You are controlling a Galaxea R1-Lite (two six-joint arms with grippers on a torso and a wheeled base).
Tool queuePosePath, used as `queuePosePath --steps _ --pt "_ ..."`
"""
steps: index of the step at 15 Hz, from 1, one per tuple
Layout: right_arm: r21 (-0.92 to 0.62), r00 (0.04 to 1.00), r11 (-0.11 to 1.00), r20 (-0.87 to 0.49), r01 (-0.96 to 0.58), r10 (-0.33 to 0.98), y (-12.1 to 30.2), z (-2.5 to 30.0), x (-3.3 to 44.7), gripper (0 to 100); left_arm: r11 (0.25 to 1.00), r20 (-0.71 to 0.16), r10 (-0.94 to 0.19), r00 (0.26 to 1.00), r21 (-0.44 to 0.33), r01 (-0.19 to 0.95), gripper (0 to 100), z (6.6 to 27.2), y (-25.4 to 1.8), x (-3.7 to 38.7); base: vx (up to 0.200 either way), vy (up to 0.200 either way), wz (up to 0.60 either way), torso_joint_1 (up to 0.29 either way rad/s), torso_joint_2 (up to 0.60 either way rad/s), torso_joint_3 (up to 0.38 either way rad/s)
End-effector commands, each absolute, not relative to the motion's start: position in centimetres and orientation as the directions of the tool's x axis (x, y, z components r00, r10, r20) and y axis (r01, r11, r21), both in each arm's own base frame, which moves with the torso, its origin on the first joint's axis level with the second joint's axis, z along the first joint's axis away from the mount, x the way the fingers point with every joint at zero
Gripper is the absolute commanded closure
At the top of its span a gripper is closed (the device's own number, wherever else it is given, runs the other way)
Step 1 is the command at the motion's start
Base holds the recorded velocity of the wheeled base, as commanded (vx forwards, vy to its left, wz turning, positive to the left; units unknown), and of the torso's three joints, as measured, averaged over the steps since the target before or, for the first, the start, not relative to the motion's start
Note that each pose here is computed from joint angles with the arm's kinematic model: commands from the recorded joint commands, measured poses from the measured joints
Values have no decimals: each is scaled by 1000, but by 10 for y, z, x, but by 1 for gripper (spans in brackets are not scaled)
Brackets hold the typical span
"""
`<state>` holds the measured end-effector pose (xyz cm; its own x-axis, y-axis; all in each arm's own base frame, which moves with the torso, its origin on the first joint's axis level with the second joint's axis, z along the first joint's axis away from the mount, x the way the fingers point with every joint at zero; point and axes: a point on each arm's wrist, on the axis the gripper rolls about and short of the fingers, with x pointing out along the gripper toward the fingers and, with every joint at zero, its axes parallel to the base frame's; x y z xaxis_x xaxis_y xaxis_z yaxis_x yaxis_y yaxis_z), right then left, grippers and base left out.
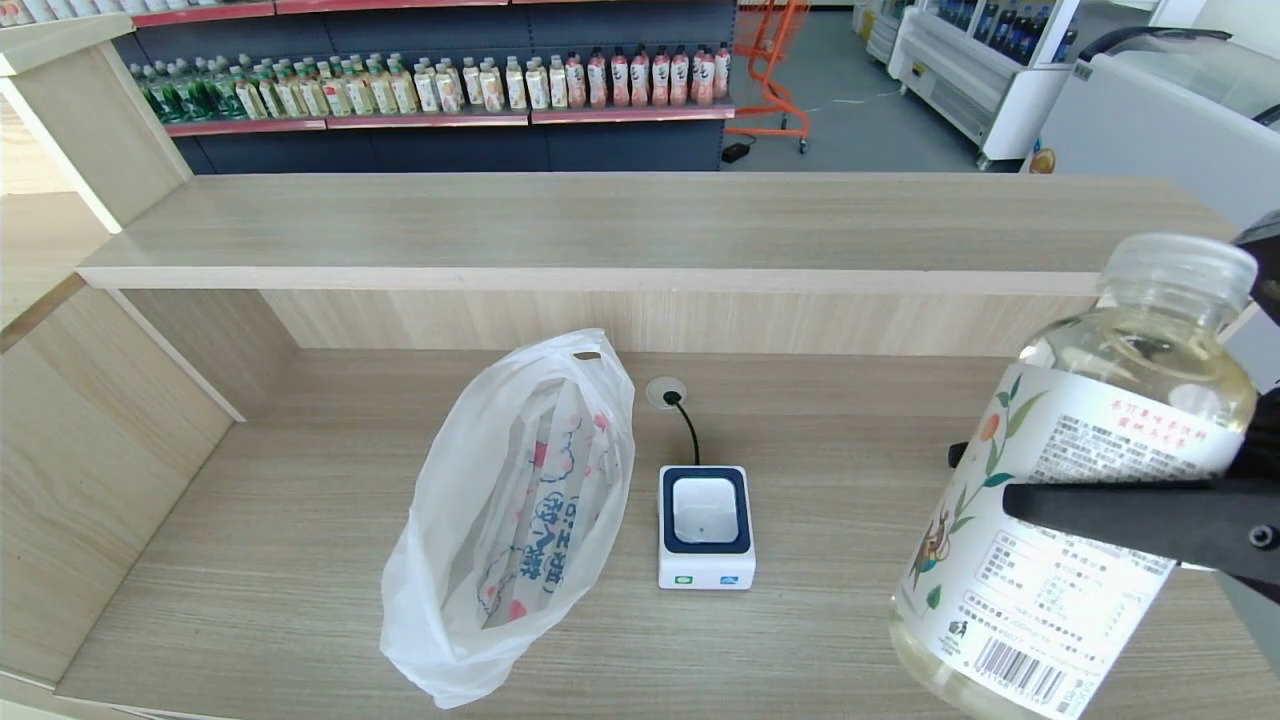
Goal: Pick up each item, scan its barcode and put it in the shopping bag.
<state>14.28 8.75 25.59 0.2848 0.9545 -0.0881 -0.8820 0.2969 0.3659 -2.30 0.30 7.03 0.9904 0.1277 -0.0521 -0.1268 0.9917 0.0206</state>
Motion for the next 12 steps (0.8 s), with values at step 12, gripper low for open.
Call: queuePosePath --steps 12 --pt "385 191 215 -101 -898 976 109 251 160 100 992 -52 129 990 21 -128 0 70 3 -23 0 0 0 0 0 0"
